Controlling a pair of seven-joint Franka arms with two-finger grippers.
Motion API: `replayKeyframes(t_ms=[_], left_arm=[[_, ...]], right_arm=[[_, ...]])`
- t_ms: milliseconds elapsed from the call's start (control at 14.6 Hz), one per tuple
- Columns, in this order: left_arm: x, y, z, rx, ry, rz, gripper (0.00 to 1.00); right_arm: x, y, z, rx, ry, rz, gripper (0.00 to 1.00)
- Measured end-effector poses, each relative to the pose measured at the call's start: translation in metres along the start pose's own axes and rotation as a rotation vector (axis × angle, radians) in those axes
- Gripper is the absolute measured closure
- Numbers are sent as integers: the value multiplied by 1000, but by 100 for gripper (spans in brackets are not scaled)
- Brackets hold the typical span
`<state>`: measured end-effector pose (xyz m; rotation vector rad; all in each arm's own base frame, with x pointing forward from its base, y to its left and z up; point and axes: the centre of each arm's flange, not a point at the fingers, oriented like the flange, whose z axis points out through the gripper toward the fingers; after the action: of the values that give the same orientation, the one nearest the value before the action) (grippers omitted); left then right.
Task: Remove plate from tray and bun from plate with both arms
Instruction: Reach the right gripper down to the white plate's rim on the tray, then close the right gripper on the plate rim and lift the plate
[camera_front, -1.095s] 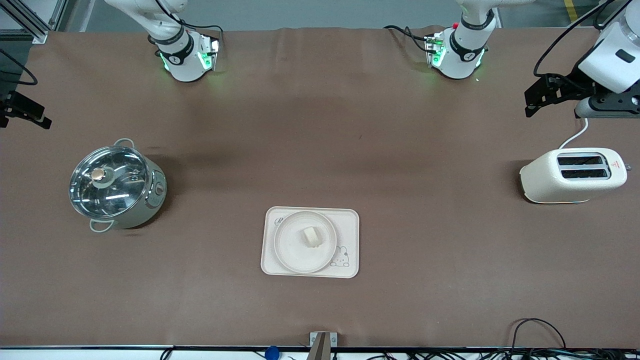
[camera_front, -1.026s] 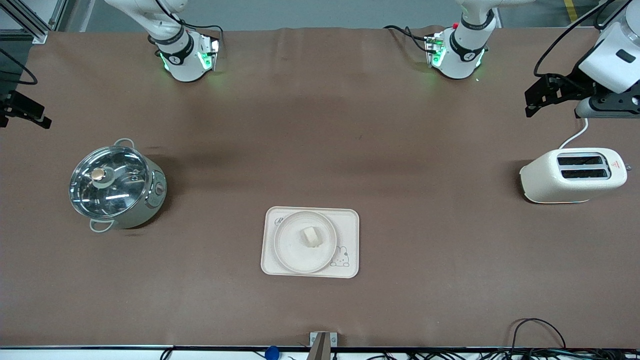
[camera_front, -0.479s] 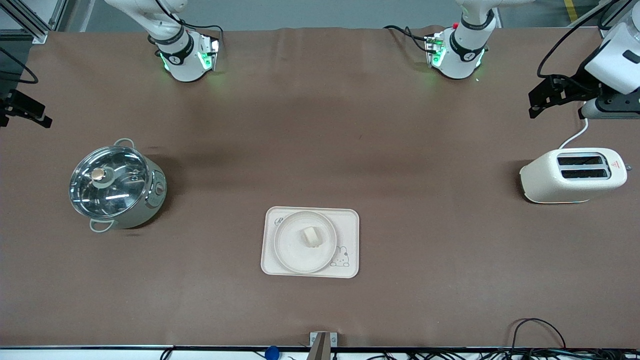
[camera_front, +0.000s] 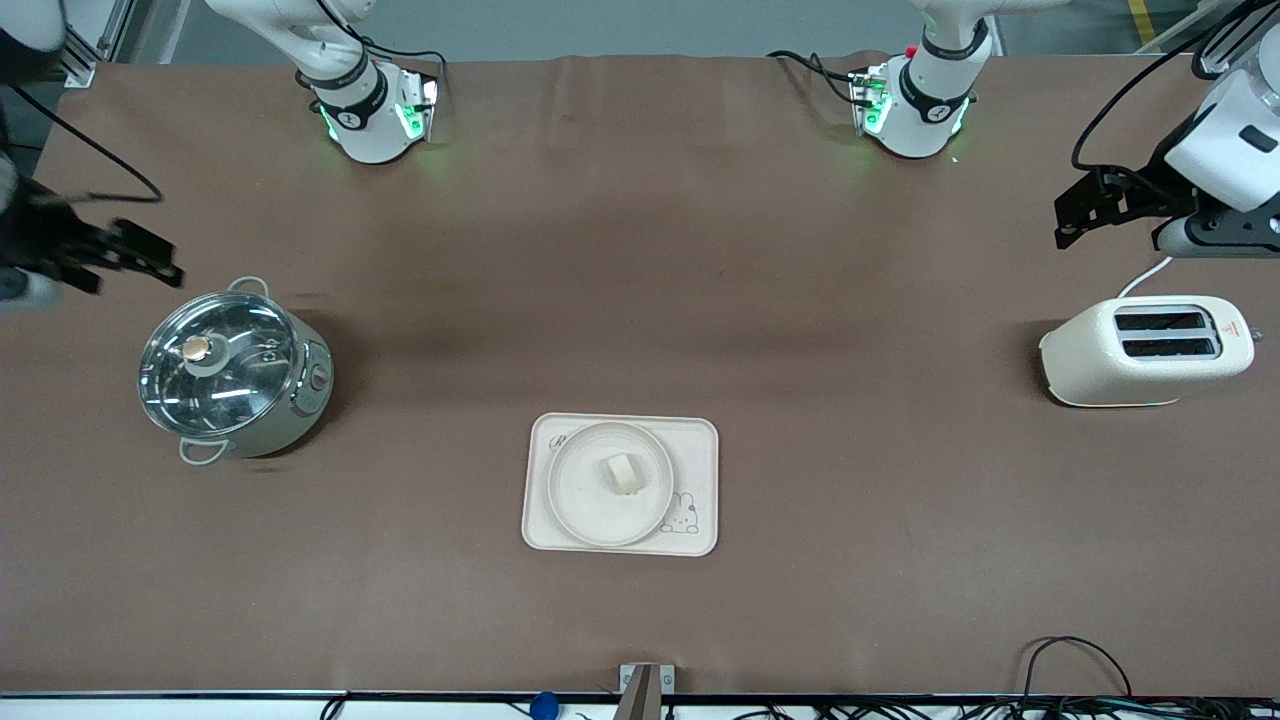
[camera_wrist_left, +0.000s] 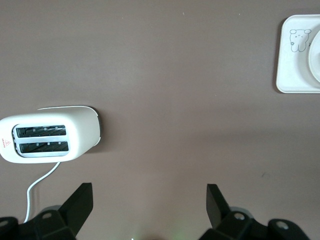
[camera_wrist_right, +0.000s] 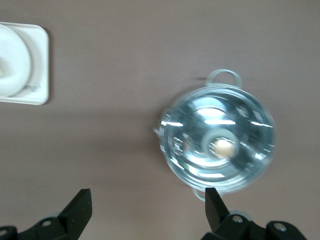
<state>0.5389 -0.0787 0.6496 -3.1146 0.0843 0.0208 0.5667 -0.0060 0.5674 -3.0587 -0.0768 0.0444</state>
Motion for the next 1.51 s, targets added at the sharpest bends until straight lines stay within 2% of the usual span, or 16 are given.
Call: replayKeyframes(t_ms=[137, 342, 616, 889, 1026, 1232, 1505], left_arm=[[3, 0, 5, -1, -9, 0, 0], [8, -1, 13, -2, -25, 0, 0], [17, -1, 28, -5, -45, 0, 0], [27, -1, 41, -9, -52, 1, 0], [31, -1, 45, -11, -53, 1, 0], [34, -1, 50, -13, -56, 1, 0], [40, 0, 59, -15, -65, 3, 0]], right_arm=[[30, -9, 43, 38, 6, 28, 0], [67, -55, 99, 53, 48, 130, 0], [100, -153, 180, 76, 147, 202, 0], [129, -192, 282, 109, 264, 237, 0], [136, -205, 326, 120, 297, 252, 0], [150, -233, 359, 134, 314, 234, 0], [159, -286, 368, 167, 340, 206, 0]])
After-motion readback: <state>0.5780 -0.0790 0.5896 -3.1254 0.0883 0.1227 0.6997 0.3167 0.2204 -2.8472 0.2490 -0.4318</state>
